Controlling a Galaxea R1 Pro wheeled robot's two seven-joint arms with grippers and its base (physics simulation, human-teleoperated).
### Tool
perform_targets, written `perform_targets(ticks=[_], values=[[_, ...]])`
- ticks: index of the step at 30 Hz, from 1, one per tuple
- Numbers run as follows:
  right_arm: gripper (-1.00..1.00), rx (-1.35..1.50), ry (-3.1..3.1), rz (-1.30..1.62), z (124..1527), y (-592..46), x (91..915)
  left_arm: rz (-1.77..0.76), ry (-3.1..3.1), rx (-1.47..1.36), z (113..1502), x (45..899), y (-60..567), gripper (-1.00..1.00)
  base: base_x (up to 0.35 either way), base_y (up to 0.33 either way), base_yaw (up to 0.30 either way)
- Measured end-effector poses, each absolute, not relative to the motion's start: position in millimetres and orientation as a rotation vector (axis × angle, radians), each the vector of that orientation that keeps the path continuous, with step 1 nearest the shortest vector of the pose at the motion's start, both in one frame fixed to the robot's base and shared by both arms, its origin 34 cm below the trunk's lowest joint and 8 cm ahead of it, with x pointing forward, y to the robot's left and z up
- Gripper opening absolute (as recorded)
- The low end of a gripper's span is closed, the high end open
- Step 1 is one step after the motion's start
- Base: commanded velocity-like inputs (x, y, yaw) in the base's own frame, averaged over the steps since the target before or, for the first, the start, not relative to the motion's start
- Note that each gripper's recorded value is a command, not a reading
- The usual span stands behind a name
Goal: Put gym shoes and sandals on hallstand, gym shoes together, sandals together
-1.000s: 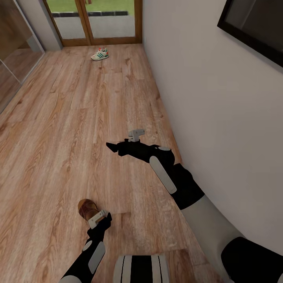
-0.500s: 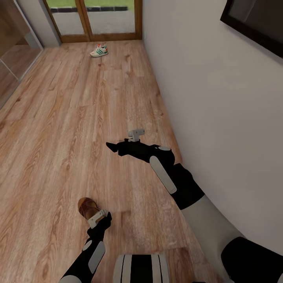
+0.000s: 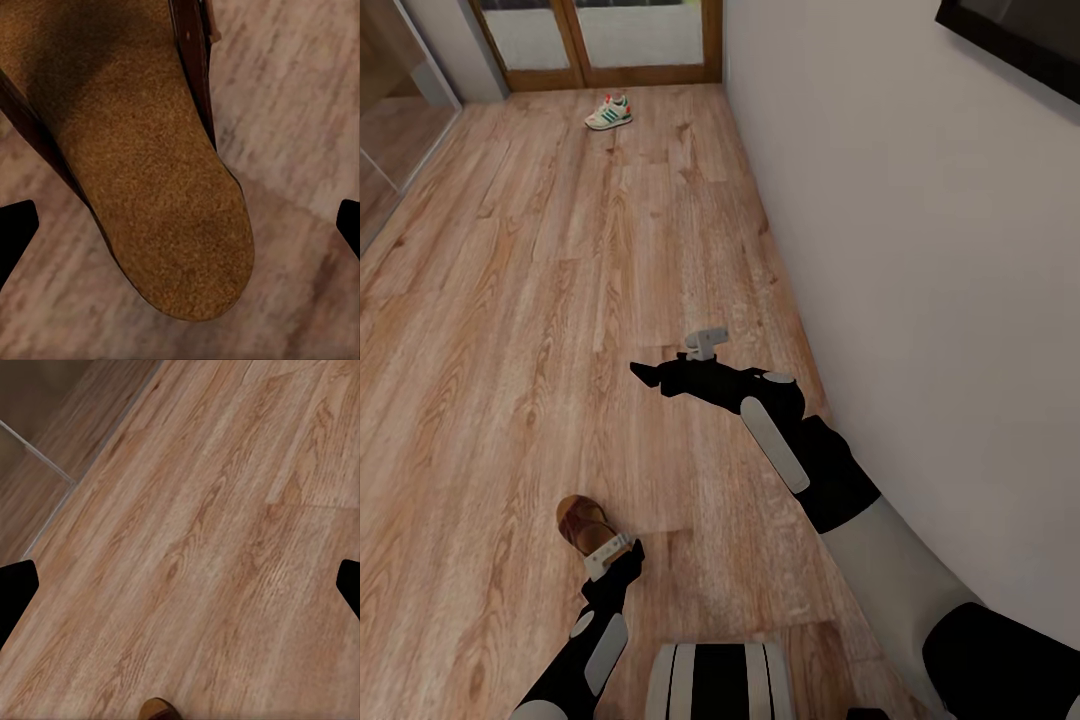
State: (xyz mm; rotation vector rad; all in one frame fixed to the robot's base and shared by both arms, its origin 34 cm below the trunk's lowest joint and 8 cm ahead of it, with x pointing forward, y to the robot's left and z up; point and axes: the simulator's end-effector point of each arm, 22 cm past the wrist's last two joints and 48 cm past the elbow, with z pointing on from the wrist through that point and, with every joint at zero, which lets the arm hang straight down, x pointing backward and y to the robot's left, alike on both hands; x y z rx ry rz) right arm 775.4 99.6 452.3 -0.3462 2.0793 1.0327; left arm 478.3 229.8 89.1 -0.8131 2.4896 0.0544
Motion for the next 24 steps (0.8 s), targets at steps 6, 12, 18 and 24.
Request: perform_targets(ticks=[6, 12, 18, 24], values=[[1.0, -0.343, 2.085, 1.035, 448.0, 99.6, 775.1, 0.057, 2.496, -0.814, 86.6, 475.5, 229.7, 1.0, 0.0, 0.0, 0.0], [1.0, -0.335, 2.1, 1.042, 435.5, 99.6, 774.1, 0.064, 2.512, -0.816, 79.4, 468.4, 229.3, 1.0, 0.0, 0.0, 0.0], [1.0, -0.327, 2.116, 1.049, 422.8, 99.6, 772.8, 0.072, 2.529, -0.818, 72.3, 461.0, 229.7, 1.0, 0.0, 0.0, 0.0], [1.0, -0.326, 2.116, 1.049, 422.4, 99.7, 772.7, 0.071, 2.527, -0.819, 72.3, 461.4, 229.4, 1.0, 0.0, 0.0, 0.0]])
